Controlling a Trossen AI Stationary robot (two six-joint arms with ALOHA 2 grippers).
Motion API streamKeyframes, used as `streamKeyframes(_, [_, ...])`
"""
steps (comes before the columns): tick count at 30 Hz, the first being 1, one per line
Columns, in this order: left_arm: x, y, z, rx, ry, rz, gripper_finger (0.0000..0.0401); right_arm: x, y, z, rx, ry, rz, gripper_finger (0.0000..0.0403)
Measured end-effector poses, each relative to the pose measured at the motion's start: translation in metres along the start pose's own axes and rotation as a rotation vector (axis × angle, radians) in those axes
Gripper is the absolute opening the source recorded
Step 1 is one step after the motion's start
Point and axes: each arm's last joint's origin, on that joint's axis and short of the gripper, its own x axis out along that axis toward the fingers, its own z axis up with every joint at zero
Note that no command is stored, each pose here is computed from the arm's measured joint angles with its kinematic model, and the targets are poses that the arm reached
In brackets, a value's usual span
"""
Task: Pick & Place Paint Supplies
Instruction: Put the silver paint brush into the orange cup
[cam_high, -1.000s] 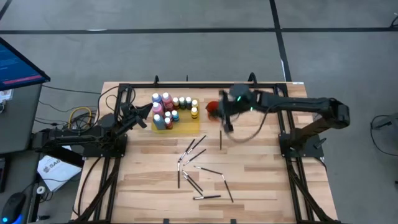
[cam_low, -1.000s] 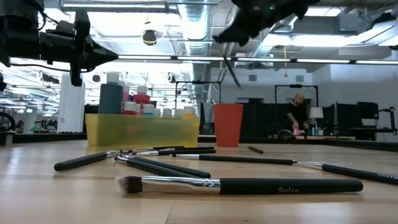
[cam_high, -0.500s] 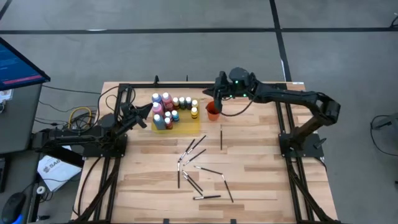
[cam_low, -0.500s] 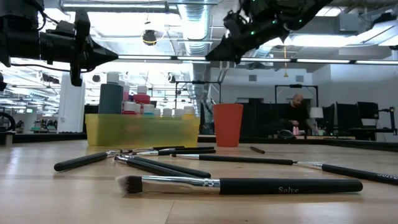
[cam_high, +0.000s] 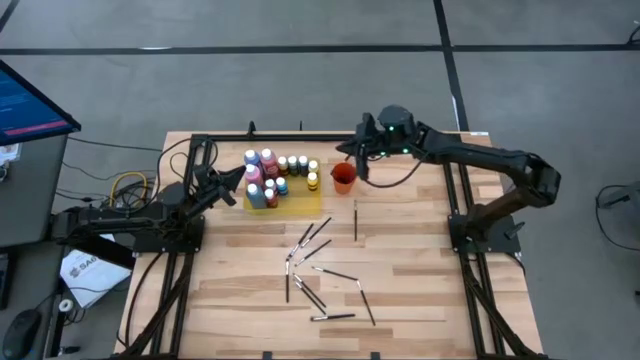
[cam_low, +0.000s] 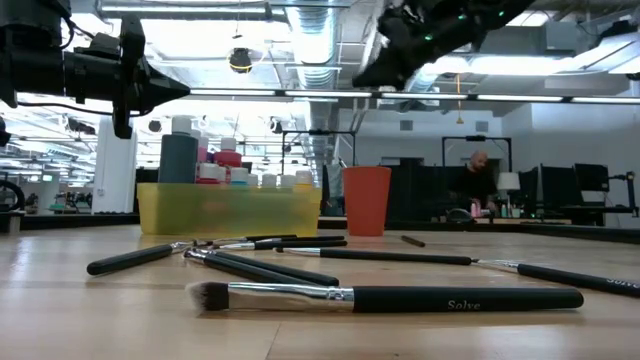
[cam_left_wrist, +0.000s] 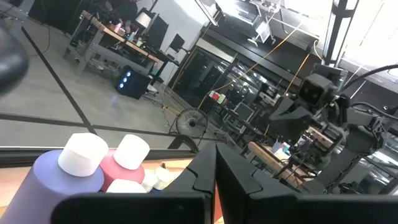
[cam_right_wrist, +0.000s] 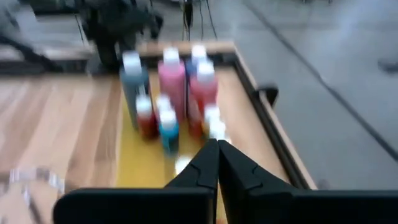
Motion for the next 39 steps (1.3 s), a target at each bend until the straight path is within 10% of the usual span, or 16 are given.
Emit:
streamKeyframes(8, [0.0,0.0,0.0,0.0,0.0,0.0,0.0001,-0.018,0.047,-0.024,-0.112,0.359,0.167,0.007])
streamKeyframes(21, [0.0,0.0,0.0,0.0,0.0,0.0,0.0001,0.027,0.074,-0.078,0.477,0.768,-0.252,0.0176])
streamKeyframes(39, [0.0,0.0,0.0,0.0,-0.001,0.0,0.0001,0.069,0.073,-0.131,0.587,0.713,-0.441,0.0212])
